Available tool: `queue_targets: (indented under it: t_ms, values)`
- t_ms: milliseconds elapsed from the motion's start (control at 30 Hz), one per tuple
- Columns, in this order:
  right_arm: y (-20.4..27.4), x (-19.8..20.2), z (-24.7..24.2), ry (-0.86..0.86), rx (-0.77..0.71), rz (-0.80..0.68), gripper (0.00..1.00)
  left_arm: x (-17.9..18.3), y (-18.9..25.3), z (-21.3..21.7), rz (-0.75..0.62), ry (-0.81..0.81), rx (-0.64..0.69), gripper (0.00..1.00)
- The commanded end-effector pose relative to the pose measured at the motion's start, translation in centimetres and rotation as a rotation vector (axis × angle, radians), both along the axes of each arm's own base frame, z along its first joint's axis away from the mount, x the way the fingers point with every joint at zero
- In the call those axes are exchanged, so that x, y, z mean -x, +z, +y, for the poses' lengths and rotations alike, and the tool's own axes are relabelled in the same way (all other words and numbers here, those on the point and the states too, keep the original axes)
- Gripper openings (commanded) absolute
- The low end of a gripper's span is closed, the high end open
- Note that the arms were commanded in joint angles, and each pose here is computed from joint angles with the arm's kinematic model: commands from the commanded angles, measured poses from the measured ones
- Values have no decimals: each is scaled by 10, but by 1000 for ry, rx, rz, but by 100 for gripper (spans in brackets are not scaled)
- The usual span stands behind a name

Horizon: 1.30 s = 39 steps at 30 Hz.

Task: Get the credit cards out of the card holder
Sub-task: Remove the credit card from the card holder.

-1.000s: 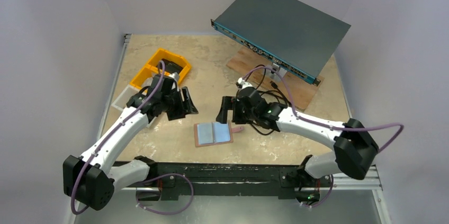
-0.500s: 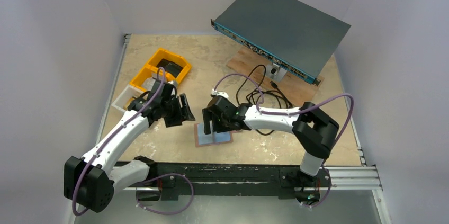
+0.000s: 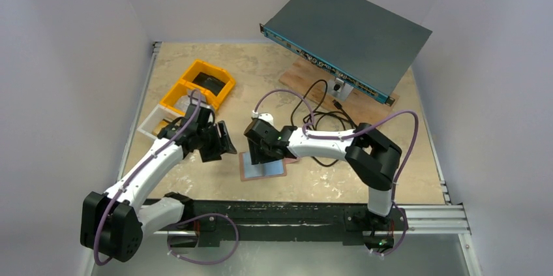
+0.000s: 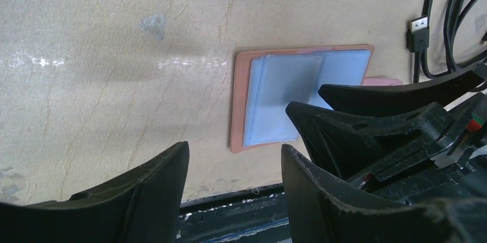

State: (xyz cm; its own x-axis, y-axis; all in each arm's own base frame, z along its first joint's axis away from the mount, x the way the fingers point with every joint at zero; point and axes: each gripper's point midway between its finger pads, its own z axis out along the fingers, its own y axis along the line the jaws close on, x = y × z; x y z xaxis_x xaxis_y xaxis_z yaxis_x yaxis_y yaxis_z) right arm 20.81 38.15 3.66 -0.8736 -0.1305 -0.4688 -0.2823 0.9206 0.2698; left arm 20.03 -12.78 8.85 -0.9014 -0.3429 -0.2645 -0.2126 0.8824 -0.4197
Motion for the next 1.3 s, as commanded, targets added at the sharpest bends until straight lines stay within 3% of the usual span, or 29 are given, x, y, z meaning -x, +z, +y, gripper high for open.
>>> queue_targets:
  t_ms: [0,267,567,867,1267]
  values:
    - [7,-4,5,-1,19,-36,45,-5,4,-5,-30,0,40,59]
    - [-12,6,5,9,28,24,30,-2,-2,-7,-17,-7,53,58]
    - [-29,15,-8,-15,-39,98,0,1,-11,-22,24,-45,102,53]
    - [-35,19,-10,2,-158,170,0,1,-19,-49,49,-94,163,46]
    - [-48,23,-22,-13,-234,239,0,-1,-52,-62,82,-113,105,41]
